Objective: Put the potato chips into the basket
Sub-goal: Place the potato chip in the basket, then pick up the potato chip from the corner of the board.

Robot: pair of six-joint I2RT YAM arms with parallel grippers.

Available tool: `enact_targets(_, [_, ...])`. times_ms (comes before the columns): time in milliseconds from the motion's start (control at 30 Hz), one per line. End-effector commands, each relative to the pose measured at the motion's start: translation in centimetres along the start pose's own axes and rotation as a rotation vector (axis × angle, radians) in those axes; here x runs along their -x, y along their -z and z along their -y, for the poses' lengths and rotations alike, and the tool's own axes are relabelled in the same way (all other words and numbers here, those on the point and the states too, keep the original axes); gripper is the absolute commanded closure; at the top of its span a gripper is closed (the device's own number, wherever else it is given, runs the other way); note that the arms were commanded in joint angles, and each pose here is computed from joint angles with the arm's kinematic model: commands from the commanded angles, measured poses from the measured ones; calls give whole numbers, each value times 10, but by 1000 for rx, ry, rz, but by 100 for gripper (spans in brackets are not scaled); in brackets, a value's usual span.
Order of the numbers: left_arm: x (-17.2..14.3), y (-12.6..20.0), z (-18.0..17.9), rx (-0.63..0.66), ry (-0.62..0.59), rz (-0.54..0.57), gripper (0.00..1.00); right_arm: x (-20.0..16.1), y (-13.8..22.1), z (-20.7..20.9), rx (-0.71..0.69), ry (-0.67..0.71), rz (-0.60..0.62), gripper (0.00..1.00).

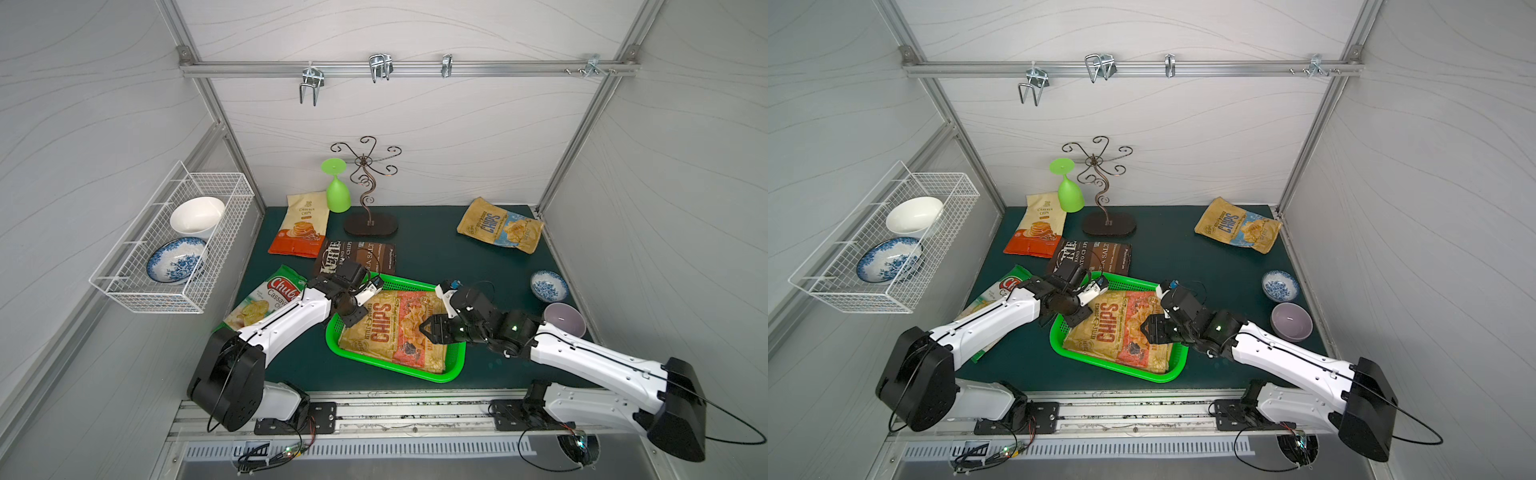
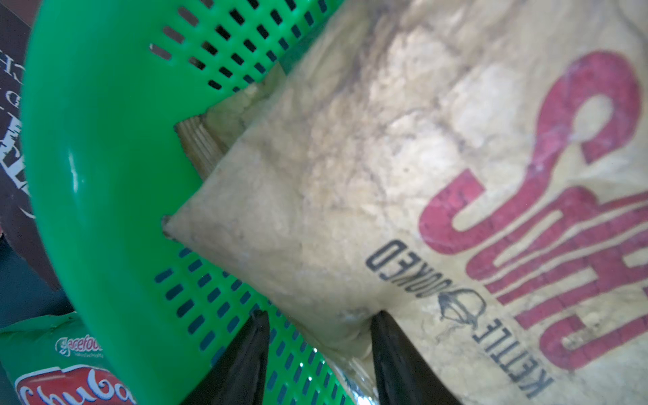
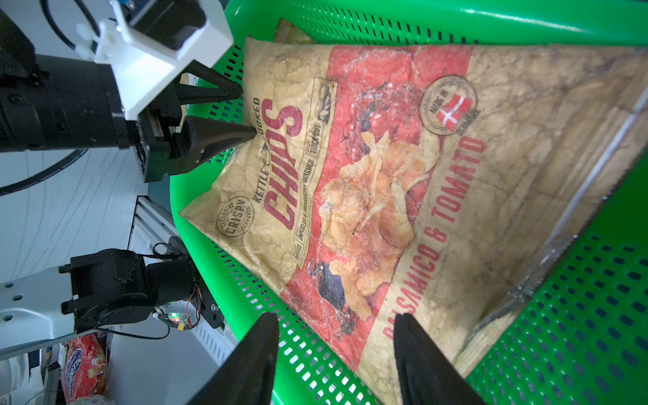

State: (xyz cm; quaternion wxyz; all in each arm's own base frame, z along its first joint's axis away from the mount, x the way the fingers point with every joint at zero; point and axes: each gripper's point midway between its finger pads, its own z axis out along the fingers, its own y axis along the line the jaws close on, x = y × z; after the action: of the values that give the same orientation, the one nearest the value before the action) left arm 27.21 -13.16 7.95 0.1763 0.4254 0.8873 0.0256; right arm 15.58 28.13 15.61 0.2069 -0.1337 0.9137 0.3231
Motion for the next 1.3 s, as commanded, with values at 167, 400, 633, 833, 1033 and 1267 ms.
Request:
enact_targets(167, [36, 27, -19, 69, 29, 126, 48, 0, 4, 4, -12, 2, 23, 44])
enact_targets(400, [29, 72, 5, -56, 16, 165, 44, 11, 16, 4, -31, 32, 58, 44])
enact_targets(633, [20, 113, 19, -143, 74, 242, 34, 51, 40, 25, -76, -50, 111, 44])
enact_targets(833, [2, 115, -6, -160, 278, 277, 32, 106, 71, 80, -155, -208, 234, 43])
enact_targets(1033, [-21, 89, -8, -141, 399, 230, 26, 154, 100, 155, -191, -431, 369, 41])
enact_targets(1267, [-28, 78, -9, -108, 437, 235, 26, 192, 131, 267, -317, -642, 475, 34])
